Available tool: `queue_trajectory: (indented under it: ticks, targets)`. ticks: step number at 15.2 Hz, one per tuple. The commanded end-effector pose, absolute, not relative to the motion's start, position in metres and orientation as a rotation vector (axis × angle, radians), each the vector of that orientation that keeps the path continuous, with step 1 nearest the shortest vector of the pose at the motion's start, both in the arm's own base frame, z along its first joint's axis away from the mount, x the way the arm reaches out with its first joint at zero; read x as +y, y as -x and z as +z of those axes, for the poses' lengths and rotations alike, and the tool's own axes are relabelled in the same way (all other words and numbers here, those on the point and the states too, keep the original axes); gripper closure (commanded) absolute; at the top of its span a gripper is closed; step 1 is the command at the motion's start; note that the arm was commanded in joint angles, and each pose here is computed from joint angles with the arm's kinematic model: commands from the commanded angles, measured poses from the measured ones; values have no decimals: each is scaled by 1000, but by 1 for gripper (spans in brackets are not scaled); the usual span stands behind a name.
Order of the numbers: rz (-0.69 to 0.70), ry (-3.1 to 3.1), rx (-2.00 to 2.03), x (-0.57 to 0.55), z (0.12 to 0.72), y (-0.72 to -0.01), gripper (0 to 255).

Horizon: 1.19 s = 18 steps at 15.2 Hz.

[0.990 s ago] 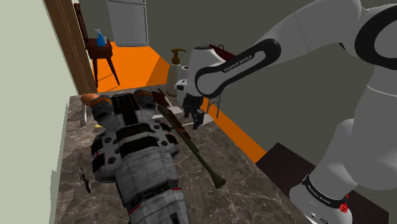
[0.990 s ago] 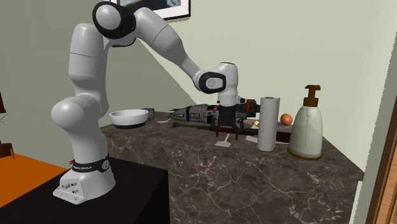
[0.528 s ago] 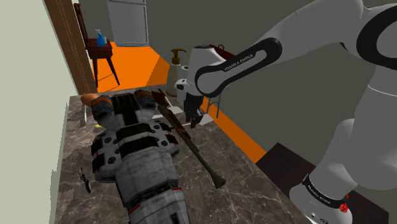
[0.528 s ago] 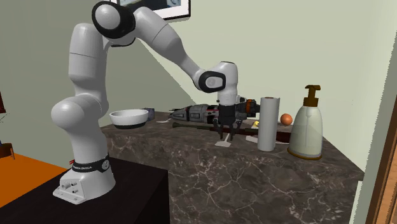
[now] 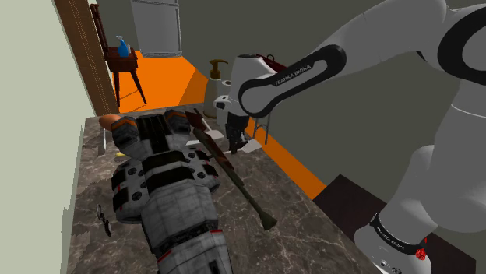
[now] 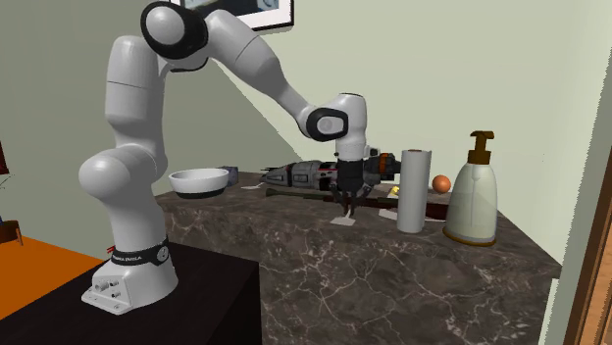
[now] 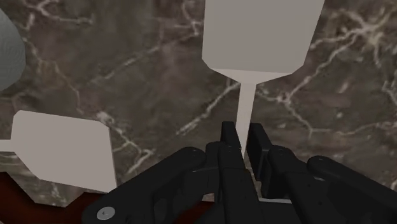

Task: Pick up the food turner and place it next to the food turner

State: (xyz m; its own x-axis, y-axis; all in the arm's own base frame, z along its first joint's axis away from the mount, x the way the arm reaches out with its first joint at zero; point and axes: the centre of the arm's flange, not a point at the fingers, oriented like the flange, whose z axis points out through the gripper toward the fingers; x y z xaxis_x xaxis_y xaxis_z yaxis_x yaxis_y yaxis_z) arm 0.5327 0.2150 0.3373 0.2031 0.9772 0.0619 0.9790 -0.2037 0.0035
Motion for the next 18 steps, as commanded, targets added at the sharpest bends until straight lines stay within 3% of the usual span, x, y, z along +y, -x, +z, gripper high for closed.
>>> queue_trajectory:
  ticks: [1,14,18]
  targets:
    - [-76,2411,-1956,213,345,-533,255]
    - [-76,2411,-1956,213,413,-533,255]
    - [-76,2411,-1956,250,413,-495,255]
